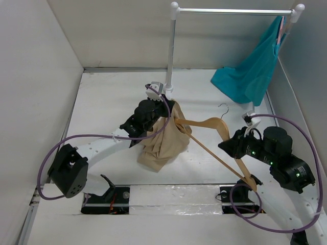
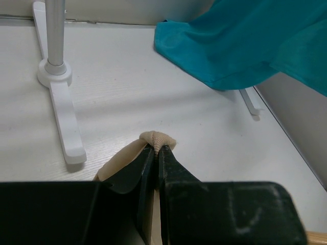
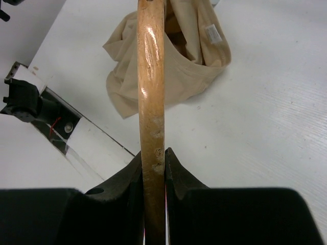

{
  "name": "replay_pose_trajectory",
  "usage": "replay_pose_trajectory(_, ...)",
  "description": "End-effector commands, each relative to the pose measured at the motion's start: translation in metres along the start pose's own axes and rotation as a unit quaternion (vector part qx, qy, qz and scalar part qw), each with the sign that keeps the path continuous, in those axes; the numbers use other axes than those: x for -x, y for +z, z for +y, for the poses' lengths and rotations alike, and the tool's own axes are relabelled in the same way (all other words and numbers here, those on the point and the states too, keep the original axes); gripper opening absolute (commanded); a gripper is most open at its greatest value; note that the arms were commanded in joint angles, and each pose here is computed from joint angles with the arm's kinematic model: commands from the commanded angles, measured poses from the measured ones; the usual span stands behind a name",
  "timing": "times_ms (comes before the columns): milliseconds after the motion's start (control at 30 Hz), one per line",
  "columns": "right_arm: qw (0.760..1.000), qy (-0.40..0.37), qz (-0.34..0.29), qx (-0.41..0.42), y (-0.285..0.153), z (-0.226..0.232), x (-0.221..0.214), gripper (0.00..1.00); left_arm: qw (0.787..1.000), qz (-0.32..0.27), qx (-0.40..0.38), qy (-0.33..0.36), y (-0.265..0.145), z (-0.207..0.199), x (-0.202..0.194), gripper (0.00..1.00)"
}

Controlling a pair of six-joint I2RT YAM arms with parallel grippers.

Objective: Place the t-shirt on the hanger

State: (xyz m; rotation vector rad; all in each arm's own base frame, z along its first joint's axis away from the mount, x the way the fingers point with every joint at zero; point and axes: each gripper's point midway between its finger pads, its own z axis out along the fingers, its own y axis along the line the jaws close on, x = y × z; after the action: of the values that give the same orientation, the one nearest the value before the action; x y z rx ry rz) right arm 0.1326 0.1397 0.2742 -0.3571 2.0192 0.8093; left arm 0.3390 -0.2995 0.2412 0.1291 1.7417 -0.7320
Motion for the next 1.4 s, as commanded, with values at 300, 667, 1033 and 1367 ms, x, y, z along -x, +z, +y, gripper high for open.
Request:
replay_pose_trajectory(300, 0.996, -0.020, -0.088, -0.002, 0.041, -0.009, 0.046, 0.00, 0.998, -0.043, -0.054, -0.016, -0.042, -0.036, 0.044, 0.00)
replay_pose_trajectory(667, 0.981, -0.055, -0.172, 0.070, 0.125, 0.046, 0.094, 0.00, 0.984, -0.046, -0.169, -0.037, -0.078, -0.083, 0.073, 0.00)
replay_pose_trajectory(1033, 0.953, -0.019, -0.293, 0.073, 0.179, 0.074, 0.132, 0.00, 0.968, -0.086, -0.234, -0.042, -0.125, -0.111, 0.122, 0.00)
replay_pose_trajectory(1367, 0.908, -0.011, -0.399, 0.127, 0.178, 0.096, 0.185, 0.00, 0.962, -0.075, -0.258, -0.038, -0.138, -0.121, 0.127, 0.00)
